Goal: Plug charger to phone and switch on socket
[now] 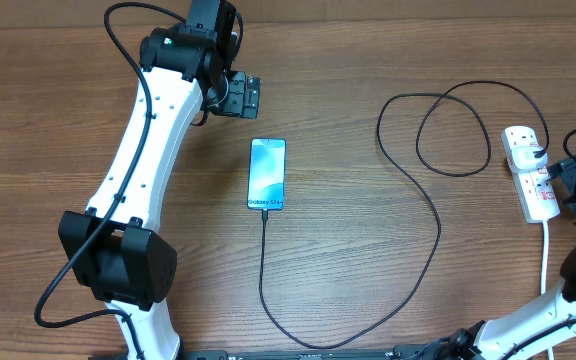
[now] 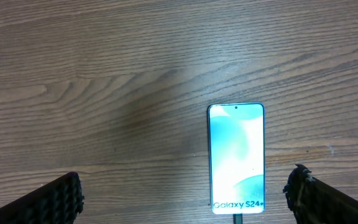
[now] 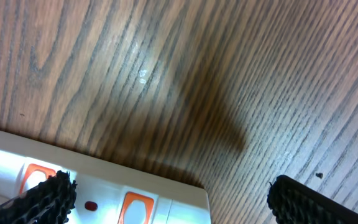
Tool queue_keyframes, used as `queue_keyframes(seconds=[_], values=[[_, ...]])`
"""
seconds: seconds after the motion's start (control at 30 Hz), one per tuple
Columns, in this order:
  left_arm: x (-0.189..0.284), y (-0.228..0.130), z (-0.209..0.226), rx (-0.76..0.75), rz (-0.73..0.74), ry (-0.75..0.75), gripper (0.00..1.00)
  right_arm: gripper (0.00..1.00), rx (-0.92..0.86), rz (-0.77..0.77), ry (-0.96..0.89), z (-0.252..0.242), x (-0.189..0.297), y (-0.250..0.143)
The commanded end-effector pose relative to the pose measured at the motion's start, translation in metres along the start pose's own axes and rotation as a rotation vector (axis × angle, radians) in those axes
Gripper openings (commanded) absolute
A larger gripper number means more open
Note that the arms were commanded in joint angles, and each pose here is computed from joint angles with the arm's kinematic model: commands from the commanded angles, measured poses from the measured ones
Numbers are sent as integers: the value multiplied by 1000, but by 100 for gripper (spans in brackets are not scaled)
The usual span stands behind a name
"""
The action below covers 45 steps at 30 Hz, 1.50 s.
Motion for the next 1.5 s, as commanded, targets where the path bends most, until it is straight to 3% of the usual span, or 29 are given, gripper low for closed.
queue_keyframes(seconds=[0.0,0.27,0.9,1.47], values=[[8,2,3,8,-24,5,100,100,4,9,-19,-2,-3,-2],[8,2,3,8,-24,5,100,100,10,37,-27,-2,-2,-7],[8,2,3,8,-24,5,100,100,7,-61,55,8,-2,11],[8,2,3,8,-24,5,100,100,40,-23,111,15,-13,7]])
Point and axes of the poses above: each gripper's point midway between its finger pads, its own x axis back along the fingers, its own z axis along the line the jaws close on, y = z × x, the point moved 7 cm from there along x, back along the fingers, and after that the axes turned 13 degrees about x, right-handed, at the moved point
